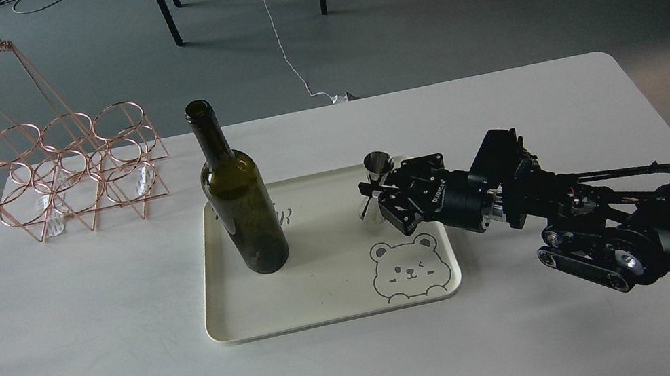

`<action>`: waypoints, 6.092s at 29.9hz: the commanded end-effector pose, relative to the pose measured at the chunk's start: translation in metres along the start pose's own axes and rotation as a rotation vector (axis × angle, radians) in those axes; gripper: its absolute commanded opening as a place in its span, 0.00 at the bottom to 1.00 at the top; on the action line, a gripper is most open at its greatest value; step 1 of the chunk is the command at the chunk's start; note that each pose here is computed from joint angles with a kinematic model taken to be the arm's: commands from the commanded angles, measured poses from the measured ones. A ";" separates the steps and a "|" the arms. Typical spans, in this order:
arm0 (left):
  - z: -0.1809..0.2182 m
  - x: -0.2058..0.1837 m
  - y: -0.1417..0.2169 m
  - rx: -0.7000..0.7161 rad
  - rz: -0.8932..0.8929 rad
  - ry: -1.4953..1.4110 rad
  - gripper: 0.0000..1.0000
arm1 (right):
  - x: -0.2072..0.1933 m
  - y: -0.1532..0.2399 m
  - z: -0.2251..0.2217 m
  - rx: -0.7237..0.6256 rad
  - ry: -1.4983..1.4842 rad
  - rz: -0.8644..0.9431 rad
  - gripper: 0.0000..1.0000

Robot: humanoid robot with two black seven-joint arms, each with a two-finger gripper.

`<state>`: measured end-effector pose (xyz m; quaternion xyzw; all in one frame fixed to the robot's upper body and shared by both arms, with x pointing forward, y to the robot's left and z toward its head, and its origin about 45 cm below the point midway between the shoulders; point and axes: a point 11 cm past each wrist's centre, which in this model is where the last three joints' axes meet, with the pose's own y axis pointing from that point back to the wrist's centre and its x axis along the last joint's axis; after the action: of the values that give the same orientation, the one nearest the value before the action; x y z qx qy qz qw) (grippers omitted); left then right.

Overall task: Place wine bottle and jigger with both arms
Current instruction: 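Lift the jigger off the tray and set it on the table beside the tray, then open the right gripper and withdraw it from the jigger, then reach the left gripper to the wine bottle neck and grasp it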

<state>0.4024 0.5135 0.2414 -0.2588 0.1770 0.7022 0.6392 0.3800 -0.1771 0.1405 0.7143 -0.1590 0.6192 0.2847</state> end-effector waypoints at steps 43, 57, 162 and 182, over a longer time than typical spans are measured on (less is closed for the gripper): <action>0.005 -0.001 0.000 0.006 -0.009 -0.021 0.99 | -0.072 0.195 0.098 -0.499 -0.122 -0.118 0.49; 0.005 -0.002 -0.001 0.004 -0.010 -0.018 0.99 | -0.064 0.232 0.081 -0.459 -0.134 -0.146 0.97; -0.090 -0.240 0.094 -0.021 -1.276 -1.909 0.89 | -0.011 0.375 0.197 -0.508 -1.862 1.530 0.99; -0.095 -0.241 0.086 -0.069 -1.252 -1.942 0.39 | -0.010 0.378 0.197 -0.516 -1.852 1.528 0.99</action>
<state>0.3419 0.2535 0.3000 0.3293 -0.5673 0.1700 0.7354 0.3161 -0.5947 0.1956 0.5304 -0.7964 -0.1645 -0.2396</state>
